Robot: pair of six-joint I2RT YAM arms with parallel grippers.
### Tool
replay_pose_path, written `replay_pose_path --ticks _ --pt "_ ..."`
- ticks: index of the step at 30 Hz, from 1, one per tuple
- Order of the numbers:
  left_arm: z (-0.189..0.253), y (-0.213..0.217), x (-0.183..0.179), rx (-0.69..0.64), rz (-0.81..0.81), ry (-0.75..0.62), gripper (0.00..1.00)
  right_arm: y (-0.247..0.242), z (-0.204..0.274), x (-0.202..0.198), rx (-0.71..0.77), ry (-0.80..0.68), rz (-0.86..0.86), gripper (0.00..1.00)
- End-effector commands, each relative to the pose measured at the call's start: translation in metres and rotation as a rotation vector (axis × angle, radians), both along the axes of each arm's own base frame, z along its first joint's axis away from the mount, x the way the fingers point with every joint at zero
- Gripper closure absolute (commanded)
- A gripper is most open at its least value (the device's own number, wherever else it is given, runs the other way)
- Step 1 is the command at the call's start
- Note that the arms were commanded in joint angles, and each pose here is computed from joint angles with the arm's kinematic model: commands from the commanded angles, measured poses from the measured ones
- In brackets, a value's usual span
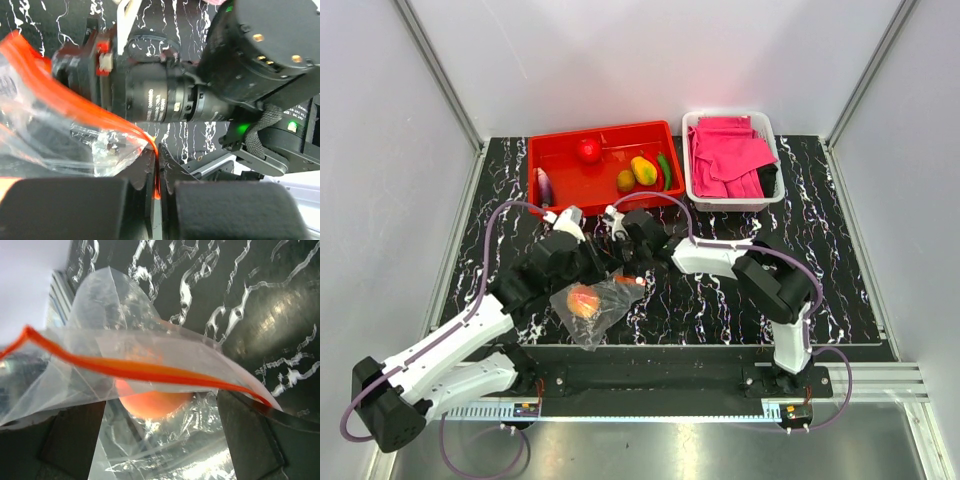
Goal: Open the zip-top bag and remove the fake food
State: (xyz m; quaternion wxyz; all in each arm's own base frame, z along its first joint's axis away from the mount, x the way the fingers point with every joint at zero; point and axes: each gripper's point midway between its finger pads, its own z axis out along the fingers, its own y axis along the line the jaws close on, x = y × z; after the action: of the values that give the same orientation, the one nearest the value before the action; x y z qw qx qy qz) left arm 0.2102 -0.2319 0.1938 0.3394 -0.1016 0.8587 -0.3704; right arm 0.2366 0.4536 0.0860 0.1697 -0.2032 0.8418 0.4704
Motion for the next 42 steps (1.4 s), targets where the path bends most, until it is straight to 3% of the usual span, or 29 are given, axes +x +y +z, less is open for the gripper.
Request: replay_pose_path --ticks 1,8,11,13,14,15,16,18,21,22,23,25,27,28,30,32,34,37,38,42 --pt "0.022 -0.003 0.008 0.003 0.003 -0.041 0.94 -0.014 0.029 -0.017 0.031 -0.086 0.055 0.01" --pt "0.006 0.008 0.009 0.077 -0.004 -0.038 0.89 -0.024 0.025 -0.034 0.07 -0.106 0.119 0.0" --pt "0.005 0.002 0.013 0.08 -0.019 -0.062 0.74 -0.012 0.039 -0.035 0.092 -0.123 0.158 0.0" --pt "-0.001 0.005 0.015 0.112 -0.016 -0.018 0.54 -0.012 0.026 -0.026 0.083 -0.136 0.095 0.0" --pt "0.003 0.006 0.016 0.132 -0.028 -0.041 0.39 -0.014 0.006 -0.026 0.019 -0.088 0.091 0.0" --pt "0.001 0.011 0.016 0.157 0.0 -0.056 0.23 -0.004 0.02 -0.018 0.023 -0.108 0.101 0.0" --pt "0.006 0.01 0.005 0.147 -0.014 -0.082 0.22 -0.006 0.018 -0.015 -0.001 -0.115 0.096 0.0" --pt "-0.027 0.031 -0.013 0.186 0.038 0.015 0.23 -0.013 0.009 0.001 -0.038 -0.168 0.007 0.01" --pt "-0.061 0.068 -0.048 0.186 0.157 0.122 0.43 -0.003 0.01 0.011 -0.051 -0.122 0.028 0.0" --pt "-0.058 0.071 -0.06 0.1 0.161 0.092 0.53 -0.002 0.01 0.012 -0.06 -0.119 0.03 0.0" --pt "-0.094 0.081 -0.07 0.078 0.227 0.185 0.55 -0.003 0.01 0.017 -0.067 -0.135 0.004 0.0" --pt "-0.091 0.088 -0.084 -0.02 0.244 0.206 0.57 -0.003 -0.003 0.023 -0.083 -0.13 -0.01 0.01" --pt "-0.069 0.094 -0.086 -0.09 0.234 0.126 0.48 0.003 0.004 0.022 -0.082 -0.098 0.03 0.0" --pt "-0.061 0.099 -0.084 -0.088 0.231 0.078 0.32 0.006 0.009 0.023 -0.071 -0.106 0.033 0.0" --pt "-0.039 0.116 -0.082 -0.096 0.29 0.021 0.09 0.002 0.002 0.022 -0.078 -0.106 0.021 0.0" --pt "-0.025 0.122 -0.083 -0.052 0.268 -0.015 0.02 0.005 -0.006 0.023 -0.063 -0.095 0.027 0.0" --pt "-0.033 0.121 -0.084 0.03 0.261 0.043 0.19 0.005 -0.007 0.02 -0.056 -0.075 0.039 0.0" --pt "-0.064 0.112 -0.085 0.135 0.263 0.169 0.52 0.001 -0.005 0.015 -0.041 -0.075 0.049 0.0" --pt "-0.074 0.114 -0.083 0.183 0.28 0.198 0.68 0.001 -0.004 0.015 -0.035 -0.073 0.055 0.0" --pt "-0.093 0.116 -0.074 0.217 0.342 0.217 0.78 0.001 0.006 0.002 0.006 -0.027 0.109 0.0"
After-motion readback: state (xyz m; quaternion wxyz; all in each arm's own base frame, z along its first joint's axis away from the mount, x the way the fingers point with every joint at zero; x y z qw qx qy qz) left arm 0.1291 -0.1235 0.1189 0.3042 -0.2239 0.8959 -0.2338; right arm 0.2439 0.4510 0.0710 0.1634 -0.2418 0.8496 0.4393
